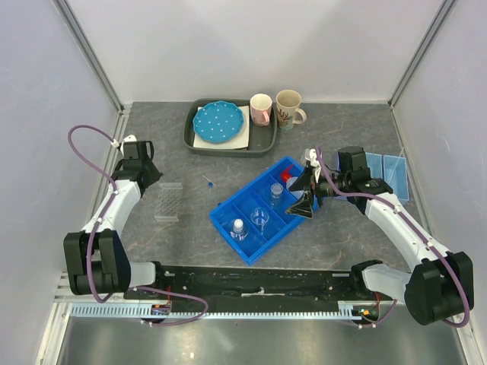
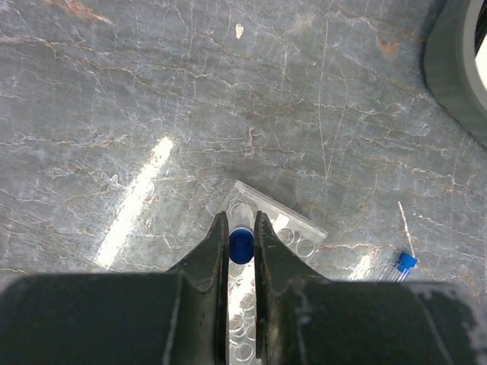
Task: Organize the chemistry lab equipment
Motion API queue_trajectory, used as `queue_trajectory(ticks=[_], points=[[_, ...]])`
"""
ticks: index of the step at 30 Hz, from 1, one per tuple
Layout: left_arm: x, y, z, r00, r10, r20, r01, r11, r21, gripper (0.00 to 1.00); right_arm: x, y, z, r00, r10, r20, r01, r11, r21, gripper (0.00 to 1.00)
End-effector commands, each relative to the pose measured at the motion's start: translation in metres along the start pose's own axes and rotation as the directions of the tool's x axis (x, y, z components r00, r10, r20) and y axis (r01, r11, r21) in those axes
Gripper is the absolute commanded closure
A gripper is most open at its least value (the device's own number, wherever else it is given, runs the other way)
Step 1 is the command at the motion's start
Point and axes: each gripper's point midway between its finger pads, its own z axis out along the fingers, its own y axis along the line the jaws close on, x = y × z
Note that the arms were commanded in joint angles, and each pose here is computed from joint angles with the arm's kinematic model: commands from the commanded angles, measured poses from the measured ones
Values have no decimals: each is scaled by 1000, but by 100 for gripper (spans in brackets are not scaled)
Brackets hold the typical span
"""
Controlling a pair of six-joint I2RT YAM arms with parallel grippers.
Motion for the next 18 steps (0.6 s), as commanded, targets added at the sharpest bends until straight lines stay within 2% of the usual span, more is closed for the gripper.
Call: queue_trajectory(ticks=[1, 10, 13, 18], points=[[0, -1, 7, 999, 35, -13, -35, 999, 8, 97, -18, -3, -1, 997, -76, 27, 76, 997, -4, 7], [9, 0, 13, 997, 47, -53, -47, 999, 2, 97, -19, -2, -2, 996, -82, 27, 82, 997, -2, 6], [14, -3, 14, 996, 54, -77, -52, 998, 20, 93, -20, -2, -2, 996, -85, 27, 85, 996, 0, 7], [17, -8, 13, 993, 58, -100, -53, 997, 47, 70, -20, -3, -2, 996, -89, 26, 89, 996, 2, 6]])
